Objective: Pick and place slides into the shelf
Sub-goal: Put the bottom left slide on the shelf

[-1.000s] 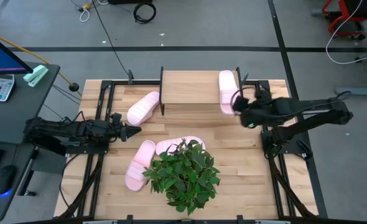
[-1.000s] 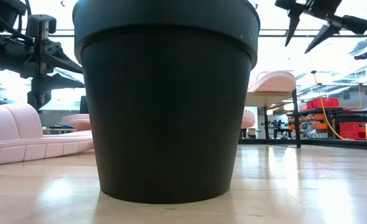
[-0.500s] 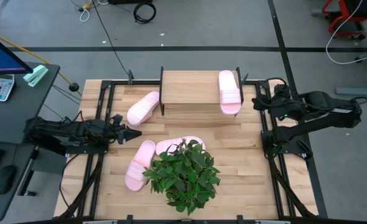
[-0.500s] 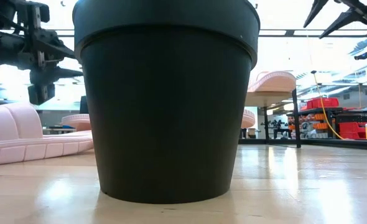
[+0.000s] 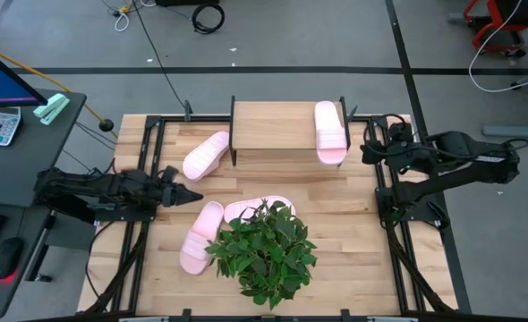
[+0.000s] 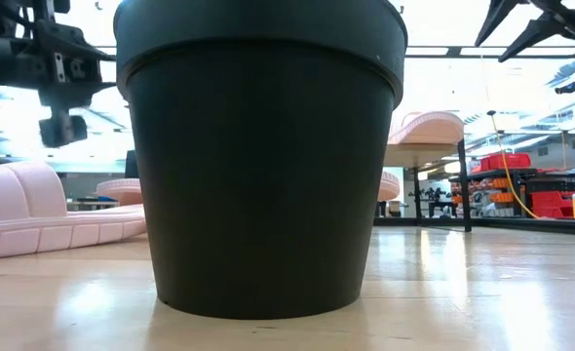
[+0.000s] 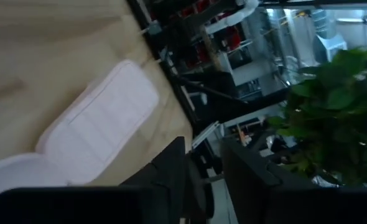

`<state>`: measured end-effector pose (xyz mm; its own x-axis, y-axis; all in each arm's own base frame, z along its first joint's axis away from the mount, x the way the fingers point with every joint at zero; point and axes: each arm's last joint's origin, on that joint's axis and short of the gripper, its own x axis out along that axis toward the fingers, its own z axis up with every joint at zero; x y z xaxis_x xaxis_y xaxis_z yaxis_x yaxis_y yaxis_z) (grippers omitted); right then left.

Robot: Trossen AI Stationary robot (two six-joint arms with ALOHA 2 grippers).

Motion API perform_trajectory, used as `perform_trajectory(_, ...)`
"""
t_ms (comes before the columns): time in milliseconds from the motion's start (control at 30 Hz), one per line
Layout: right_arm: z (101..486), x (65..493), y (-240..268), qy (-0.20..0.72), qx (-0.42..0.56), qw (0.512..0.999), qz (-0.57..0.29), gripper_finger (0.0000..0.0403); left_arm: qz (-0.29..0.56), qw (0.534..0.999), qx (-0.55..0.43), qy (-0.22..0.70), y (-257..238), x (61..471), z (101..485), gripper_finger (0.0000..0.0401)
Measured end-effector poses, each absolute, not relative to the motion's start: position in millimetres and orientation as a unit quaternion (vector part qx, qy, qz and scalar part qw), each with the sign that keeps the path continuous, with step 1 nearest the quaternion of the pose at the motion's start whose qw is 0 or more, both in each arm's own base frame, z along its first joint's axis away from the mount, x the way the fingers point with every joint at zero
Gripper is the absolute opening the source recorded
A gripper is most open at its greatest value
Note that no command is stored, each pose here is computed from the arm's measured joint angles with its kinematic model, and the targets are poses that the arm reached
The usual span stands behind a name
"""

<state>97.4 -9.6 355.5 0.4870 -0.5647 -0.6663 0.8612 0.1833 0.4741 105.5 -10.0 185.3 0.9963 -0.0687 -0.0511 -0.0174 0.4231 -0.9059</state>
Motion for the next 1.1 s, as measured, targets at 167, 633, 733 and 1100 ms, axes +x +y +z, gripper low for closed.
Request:
perform_trajectory(167,355,97,-10,0.174,0.427,0.749,-0.476,0.0224,-0.039,0.869,-0.493,0.030,-11,108,215,0.0085)
perform_trajectory(633,353,105,-9,0.181,0.423,0.745,-0.483,0.0224,-0.100,0.880,-0.350,0.306,-23,138,269,0.0082)
perform_trajectory(733,351,110,-9,0.190,0.417,0.743,-0.488,0.0224,-0.094,0.851,-0.351,0.381,-25,139,270,0.0092)
perform_trajectory(1100,343,129,-7,0.198,0.423,0.721,-0.512,0.0224,0.087,0.643,-0.492,0.580,-33,118,245,0.0122)
